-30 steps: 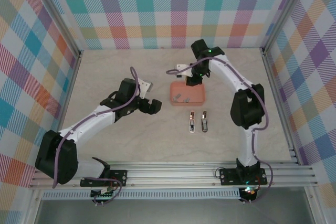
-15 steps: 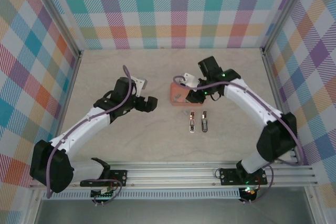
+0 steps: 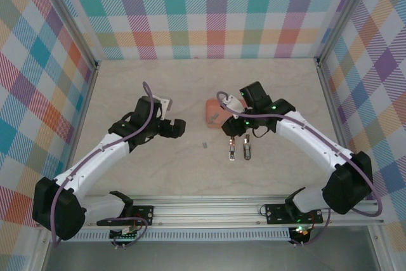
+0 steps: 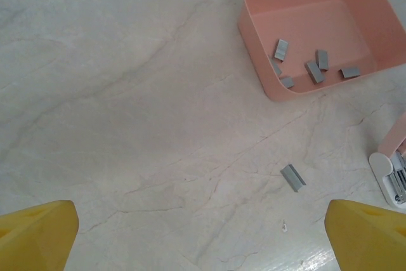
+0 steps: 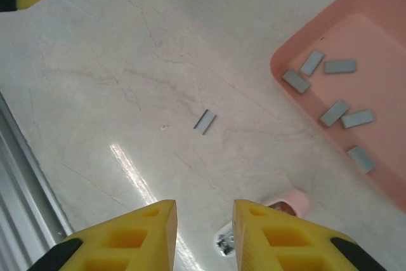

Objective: Load the staples into the stapler

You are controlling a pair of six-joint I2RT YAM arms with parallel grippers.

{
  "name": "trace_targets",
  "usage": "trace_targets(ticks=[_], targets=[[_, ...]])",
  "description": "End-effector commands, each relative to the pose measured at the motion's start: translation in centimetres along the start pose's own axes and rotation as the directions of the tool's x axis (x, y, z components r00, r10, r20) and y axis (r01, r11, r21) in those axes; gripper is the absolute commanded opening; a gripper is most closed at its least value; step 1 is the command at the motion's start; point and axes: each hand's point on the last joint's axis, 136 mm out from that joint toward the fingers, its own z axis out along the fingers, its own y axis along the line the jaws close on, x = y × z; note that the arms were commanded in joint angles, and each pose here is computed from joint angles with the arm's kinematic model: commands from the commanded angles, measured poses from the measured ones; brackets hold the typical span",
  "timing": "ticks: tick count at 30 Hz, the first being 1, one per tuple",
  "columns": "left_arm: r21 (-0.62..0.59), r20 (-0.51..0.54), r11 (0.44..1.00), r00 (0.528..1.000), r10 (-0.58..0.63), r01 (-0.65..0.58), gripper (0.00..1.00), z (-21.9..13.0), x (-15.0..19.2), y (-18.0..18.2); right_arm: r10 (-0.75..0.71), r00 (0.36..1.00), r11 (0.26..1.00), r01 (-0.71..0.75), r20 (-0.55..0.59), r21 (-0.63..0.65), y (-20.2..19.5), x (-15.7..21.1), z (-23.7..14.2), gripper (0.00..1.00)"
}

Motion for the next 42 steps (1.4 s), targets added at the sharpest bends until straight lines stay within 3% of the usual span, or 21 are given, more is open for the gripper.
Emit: trace_targets(ticks=[1, 5, 9, 16, 21, 26, 42], targets=[[-0.004, -0.063, 0.998, 0.996, -0.067, 0.067, 1.0, 0.4, 1.2, -0.1, 0.199, 0.98, 0.98, -0.199, -0.003, 0.0, 0.6, -0.8, 1.2, 0.3], [-0.06, -0.09, 0.983, 0.98, -0.179, 0.174, 1.0, 0.4, 1.8, 0.7, 0.344, 0.939, 0.937, -0.341, -0.029, 0.079, 0.9, -0.6, 2.7, 0.31], [-0.139, -0.075, 0.959, 0.963, -0.257, 0.245, 1.0, 0.1, 2.2, 2.1, 0.519, 0.847, 0.848, -0.494, -0.112, 0.194, 1.4, 0.7, 4.4, 0.31], [-0.201, -0.066, 0.902, 0.914, -0.4, 0.381, 1.0, 0.2, 3.7, 3.8, 0.568, 0.795, 0.811, -0.494, -0.215, 0.314, 2.5, 1.9, 8.2, 0.35], [-0.281, -0.034, 0.801, 0.829, -0.559, 0.529, 1.0, 0.0, 6.0, 6.6, 0.557, 0.777, 0.817, -0.451, -0.293, 0.359, 2.7, 2.5, 11.1, 0.38], [-0.274, -0.034, 0.733, 0.755, -0.655, 0.623, 1.0, 0.1, 7.6, 8.0, 0.551, 0.757, 0.818, -0.405, -0.353, 0.409, 2.4, 3.7, 13.1, 0.39], [-0.261, -0.037, 0.729, 0.748, -0.663, 0.633, 1.0, 0.2, 7.8, 8.2, 0.547, 0.74, 0.81, -0.352, -0.391, 0.469, 0.9, 4.8, 16.6, 0.38]])
